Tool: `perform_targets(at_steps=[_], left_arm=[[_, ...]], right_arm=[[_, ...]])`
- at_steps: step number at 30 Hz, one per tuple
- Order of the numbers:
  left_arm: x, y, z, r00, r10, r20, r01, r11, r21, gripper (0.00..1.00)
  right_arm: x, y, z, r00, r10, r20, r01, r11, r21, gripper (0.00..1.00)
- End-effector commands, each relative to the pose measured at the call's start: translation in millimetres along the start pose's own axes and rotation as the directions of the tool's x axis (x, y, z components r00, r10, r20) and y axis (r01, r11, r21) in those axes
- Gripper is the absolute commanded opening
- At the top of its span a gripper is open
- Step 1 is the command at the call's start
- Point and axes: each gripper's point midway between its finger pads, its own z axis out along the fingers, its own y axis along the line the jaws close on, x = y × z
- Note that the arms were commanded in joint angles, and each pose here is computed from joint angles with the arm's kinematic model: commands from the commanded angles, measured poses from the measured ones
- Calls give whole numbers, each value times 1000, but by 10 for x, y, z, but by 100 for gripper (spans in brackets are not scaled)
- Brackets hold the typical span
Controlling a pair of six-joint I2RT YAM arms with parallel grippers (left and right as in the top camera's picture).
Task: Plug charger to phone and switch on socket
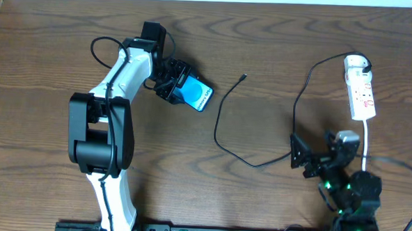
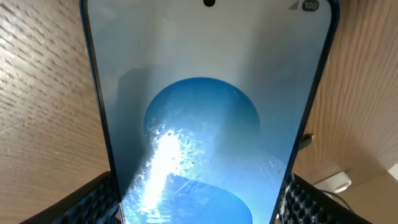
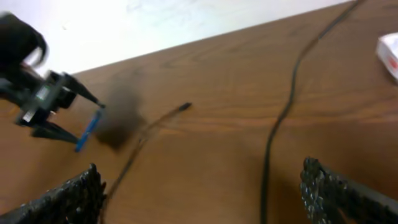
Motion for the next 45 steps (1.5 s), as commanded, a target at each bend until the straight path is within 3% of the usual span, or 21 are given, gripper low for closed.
perform_targets(at_steps=[1,8,13,18,23,27,30,33,39,45], left_arm=[[136,-204,-193,999,31,-14,-29,997,72,49],[146,-231,-191,1000,19,-19,-17,996,82,49],[144,-248,-193,1000,3,-21,-1,996,89,49],[147,-248,-192,1000,-17,-23,19,996,88,49],[190,-266,-194,996,-67,-52,72,993,95,49],[188,-268,-194,994,-91,-54,96,991,94,49],[196,-269,-190,994,-90,-55,95,991,93,49],[211,-269,-182,991,-123,-60,128,988,89,49],[290,-283,-140,984,-165,-70,170,982,76,49],[420,-301,-72,980,-183,-82,188,980,58,49]], right_arm=[[-347,265,71,999,18,-26,-21,996,-90,99],[-482,526,442,942,95,-322,-157,972,-173,99],[-461,755,705,870,55,-490,-191,954,-231,99],[-260,1022,1060,796,17,-605,-220,940,-262,99],[196,1252,1267,706,-12,-708,-255,928,-271,99],[444,1335,1351,674,-34,-738,-248,931,-269,99],[475,1399,1453,665,43,-746,-309,925,-222,99],[420,1479,1537,691,51,-721,-323,915,-244,99],[352,1391,1781,733,173,-657,-335,934,-128,86],[553,1381,1876,707,240,-665,-356,934,-42,72]])
